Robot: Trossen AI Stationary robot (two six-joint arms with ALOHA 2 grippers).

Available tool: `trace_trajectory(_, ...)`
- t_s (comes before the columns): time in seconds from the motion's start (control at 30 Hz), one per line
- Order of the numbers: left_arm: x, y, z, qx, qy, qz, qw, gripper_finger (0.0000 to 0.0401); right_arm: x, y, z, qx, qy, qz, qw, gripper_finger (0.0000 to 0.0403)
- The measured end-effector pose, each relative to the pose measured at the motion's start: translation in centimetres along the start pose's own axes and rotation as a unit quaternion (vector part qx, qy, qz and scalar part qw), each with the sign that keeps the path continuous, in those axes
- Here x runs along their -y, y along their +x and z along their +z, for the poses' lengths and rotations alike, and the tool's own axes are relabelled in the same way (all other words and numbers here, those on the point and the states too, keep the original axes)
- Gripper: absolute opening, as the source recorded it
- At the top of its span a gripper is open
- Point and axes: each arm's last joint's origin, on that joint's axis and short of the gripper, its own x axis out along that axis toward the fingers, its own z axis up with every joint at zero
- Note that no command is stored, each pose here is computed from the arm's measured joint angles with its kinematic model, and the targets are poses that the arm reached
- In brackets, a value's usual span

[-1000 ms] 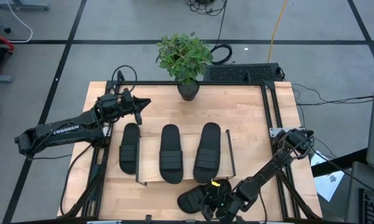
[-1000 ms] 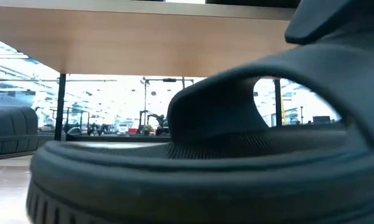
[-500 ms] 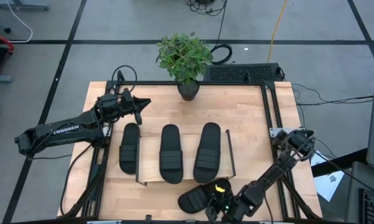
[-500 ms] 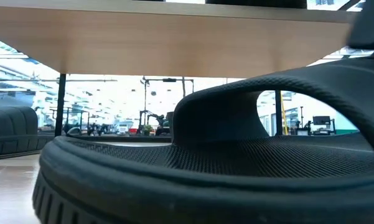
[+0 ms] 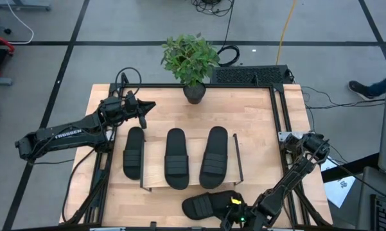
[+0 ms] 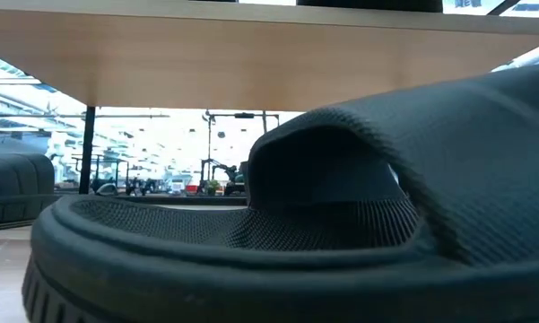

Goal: Pick and place slides into the shelf
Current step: Put the black slipper under the shelf

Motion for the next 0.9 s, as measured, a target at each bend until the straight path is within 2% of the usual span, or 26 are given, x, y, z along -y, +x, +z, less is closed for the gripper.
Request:
trace_trajectory(0.2, 0.0, 0.0, 0.0, 0.000, 0.000, 0.000, 1.000, 0.0035, -0.3, -1.2, 0.4, -0.007, -0.038, 0.005, 0.999, 0.0095)
trace_trajectory(0.3, 0.0, 0.0, 0.0, 0.000, 0.000, 0.000, 1.000, 0.0035, -1.4, -2.7, 1.1, -0.006, -0.085, 0.044, 0.995, 0.0087)
trace_trajectory(0.37, 0.0, 0.0, 0.0, 0.000, 0.000, 0.000, 1.000, 0.0035, -2.3, -4.0, 1.8, 0.005, -0.137, 0.077, 0.988, 0.0074)
trace_trajectory(0.47, 0.0, 0.0, 0.0, -0.001, 0.000, 0.000, 1.000, 0.0035, -3.4, -6.0, 3.2, 0.032, -0.242, 0.118, 0.963, 0.0040)
trace_trajectory(0.53, 0.0, 0.0, 0.0, -0.001, 0.000, 0.000, 1.000, 0.0035, -3.9, -7.4, 4.4, 0.052, -0.318, 0.130, 0.938, 0.0013)
trace_trajectory(0.63, 0.0, 0.0, 0.0, -0.002, -0.001, 0.000, 1.000, 0.0035, -4.2, -9.5, 6.6, 0.101, -0.409, 0.126, 0.898, 0.0006)
trace_trajectory(0.73, 0.0, 0.0, 0.0, -0.002, -0.001, 0.000, 1.000, 0.0035, -4.0, -11.1, 9.0, 0.138, -0.462, 0.099, 0.871, 0.0002)
trace_trajectory(0.9, 0.0, 0.0, 0.0, -0.001, 0.011, 0.000, 1.000, 0.0035, -2.7, -14.0, 14.4, 0.172, -0.510, 0.056, 0.841, 0.0002)
